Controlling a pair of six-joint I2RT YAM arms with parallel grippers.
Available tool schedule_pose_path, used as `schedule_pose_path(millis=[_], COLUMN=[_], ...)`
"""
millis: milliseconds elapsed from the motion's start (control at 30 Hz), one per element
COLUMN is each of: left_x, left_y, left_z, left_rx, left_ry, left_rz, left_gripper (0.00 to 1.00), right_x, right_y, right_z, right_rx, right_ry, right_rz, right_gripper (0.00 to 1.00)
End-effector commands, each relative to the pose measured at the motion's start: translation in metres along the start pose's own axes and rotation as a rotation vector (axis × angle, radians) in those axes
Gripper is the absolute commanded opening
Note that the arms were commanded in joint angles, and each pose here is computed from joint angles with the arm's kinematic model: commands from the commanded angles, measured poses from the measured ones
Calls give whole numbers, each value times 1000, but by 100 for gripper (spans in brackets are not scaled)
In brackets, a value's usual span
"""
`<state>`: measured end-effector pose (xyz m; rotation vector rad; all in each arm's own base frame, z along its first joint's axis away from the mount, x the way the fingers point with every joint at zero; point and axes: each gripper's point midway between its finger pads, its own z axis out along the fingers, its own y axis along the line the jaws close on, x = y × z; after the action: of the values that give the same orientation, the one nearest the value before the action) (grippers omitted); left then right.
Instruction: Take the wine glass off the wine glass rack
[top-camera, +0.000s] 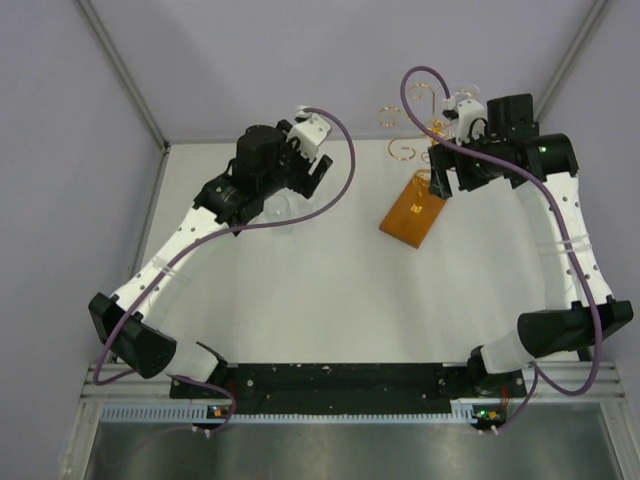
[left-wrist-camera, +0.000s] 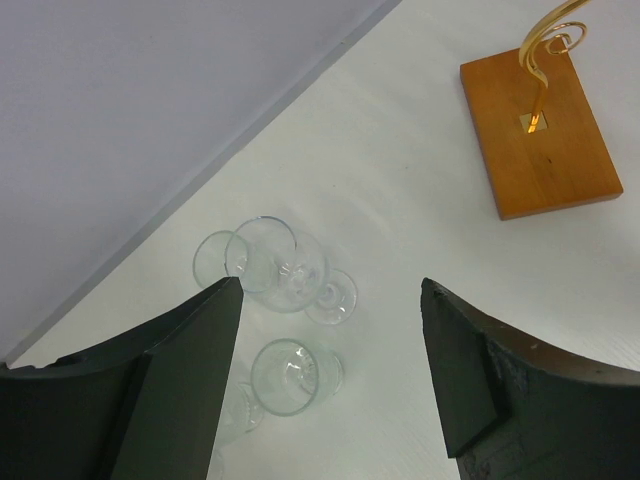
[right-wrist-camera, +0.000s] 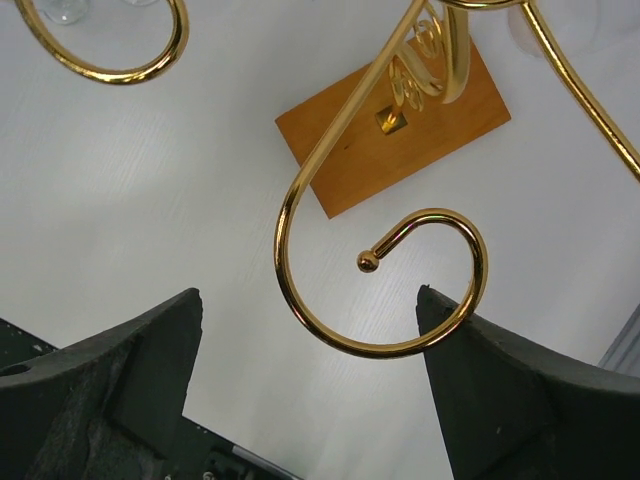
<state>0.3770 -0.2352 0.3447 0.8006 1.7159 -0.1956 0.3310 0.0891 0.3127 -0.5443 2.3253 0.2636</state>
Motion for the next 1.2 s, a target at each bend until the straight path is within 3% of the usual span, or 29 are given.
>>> schedule_pose_path(millis=[0, 367, 533, 633, 733, 833, 1000, 1167], left_x=[-20, -16, -16, -14, -10, -9, -6, 8], left_y=[1, 3, 3, 2, 2, -6, -38, -59], left_z=[-12, -16, -16, -18, -23, -31, -40, -39], left_rx=[10, 4, 8, 11, 12, 42, 193, 298], left_ry=[-80, -78, -78, -75, -71, -86, -173, -199], left_rz=[-15, -17, -21, -33, -58, -78, -77, 7], left_gripper=[77, 77, 77, 76, 75, 75, 75, 75], right_x=[0, 7, 53, 80, 60, -8, -100, -125], right_y=[34, 73, 60, 69, 82, 72, -12, -114], right_z=[-11, -16, -22, -38, -70, -111, -131, -98], right_rx=[-92, -214, -144, -193, -257, -281, -267, -120], right_ry=[-32, -19, 84, 118, -31, -276, -569, -722], right_rz=[-32, -78, -116, -156, -165, -46, 191, 231], right_gripper=[86, 86, 89, 89, 91, 91, 84, 82])
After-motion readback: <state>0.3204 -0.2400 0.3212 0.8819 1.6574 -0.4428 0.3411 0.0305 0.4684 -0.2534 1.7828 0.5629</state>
